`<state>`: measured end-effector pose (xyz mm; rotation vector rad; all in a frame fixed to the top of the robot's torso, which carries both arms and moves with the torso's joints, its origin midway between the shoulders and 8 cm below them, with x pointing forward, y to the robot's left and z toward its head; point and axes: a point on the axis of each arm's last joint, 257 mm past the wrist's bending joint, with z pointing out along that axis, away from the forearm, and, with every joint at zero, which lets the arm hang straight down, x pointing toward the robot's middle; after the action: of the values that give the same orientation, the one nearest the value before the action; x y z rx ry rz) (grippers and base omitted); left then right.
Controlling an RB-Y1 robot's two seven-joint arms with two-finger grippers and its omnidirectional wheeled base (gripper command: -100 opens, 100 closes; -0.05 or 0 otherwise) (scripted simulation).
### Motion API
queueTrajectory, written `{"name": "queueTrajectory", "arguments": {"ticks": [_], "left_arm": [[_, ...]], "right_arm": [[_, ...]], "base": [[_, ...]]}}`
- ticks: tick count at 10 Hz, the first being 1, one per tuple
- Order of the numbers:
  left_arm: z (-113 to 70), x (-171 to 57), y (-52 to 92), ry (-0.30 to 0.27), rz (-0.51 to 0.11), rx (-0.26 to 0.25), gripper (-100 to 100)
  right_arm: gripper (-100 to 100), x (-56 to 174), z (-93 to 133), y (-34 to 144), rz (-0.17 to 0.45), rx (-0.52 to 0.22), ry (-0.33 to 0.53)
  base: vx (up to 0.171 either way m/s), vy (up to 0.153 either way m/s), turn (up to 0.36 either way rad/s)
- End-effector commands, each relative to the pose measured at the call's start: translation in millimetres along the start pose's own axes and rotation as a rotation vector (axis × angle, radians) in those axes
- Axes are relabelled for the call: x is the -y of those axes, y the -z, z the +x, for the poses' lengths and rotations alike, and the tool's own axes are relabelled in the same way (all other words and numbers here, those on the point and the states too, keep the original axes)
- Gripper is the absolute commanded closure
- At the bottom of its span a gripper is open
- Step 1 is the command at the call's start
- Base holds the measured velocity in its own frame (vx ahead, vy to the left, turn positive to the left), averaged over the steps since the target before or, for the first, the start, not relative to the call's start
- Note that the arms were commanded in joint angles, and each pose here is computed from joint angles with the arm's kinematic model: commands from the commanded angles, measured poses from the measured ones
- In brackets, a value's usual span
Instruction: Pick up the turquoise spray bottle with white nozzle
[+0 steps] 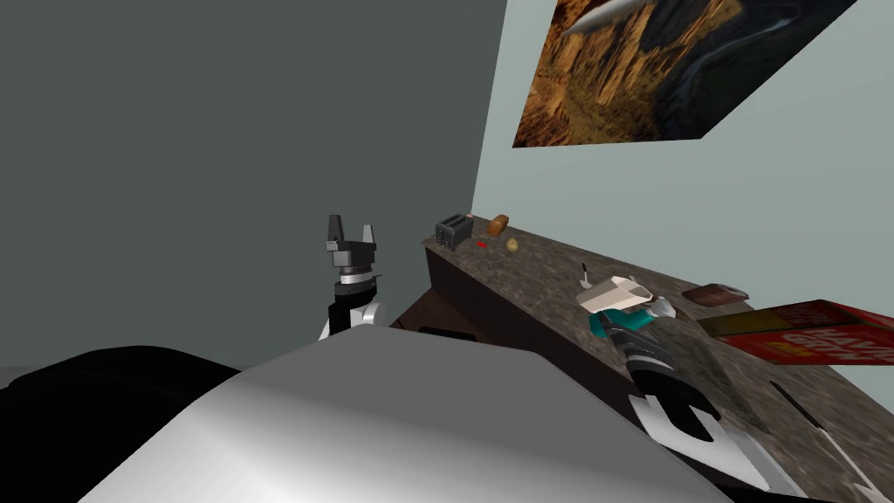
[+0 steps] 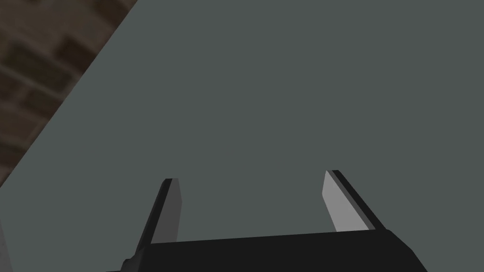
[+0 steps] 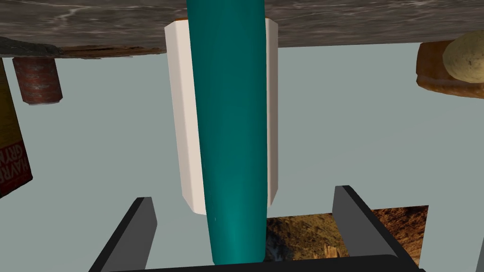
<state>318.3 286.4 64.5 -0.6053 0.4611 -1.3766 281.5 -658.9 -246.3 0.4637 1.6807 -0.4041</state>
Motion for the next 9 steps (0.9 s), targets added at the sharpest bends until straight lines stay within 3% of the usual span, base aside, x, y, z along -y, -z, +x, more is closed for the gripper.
{"name": "queueTrajectory", "arguments": {"ticks": [1,3,4,5,6,7,9], "left_arm": [[0.0,0.0,0.0,0.000,0.000,0.000,0],[0.0,0.0,0.0,0.000,0.000,0.000,0],[0.0,0.0,0.0,0.000,0.000,0.000,0],[0.0,0.0,0.0,0.000,0.000,0.000,0],[0.0,0.0,0.0,0.000,0.000,0.000,0],[0.0,0.0,0.0,0.000,0.000,0.000,0],[0.0,0.0,0.0,0.000,0.000,0.000,0]], "right_arm": [[-100,3.9,-7.9,-17.1,0.010,0.009,0.008],[-100,14.2,5.3,-21.3,0.036,-0.013,-0.006],[-100,13.4,-12.3,-37.6,0.033,0.013,0.001],[-100,13.4,-11.6,-41.6,0.037,0.014,-0.007],[-100,24.2,1.0,-39.2,0.058,-0.011,-0.008],[-100,21.7,-20.7,-56.4,0.053,0.021,-0.003],[-100,35.1,-4.6,-56.3,0.084,-0.009,-0.012]], "base": [[-0.129,0.060,0.125],[-0.076,0.033,0.033],[-0.070,0.029,0.121],[-0.078,0.040,0.091],[-0.042,0.023,0.005],[-0.083,0.040,0.120],[-0.075,0.031,0.053]]}}
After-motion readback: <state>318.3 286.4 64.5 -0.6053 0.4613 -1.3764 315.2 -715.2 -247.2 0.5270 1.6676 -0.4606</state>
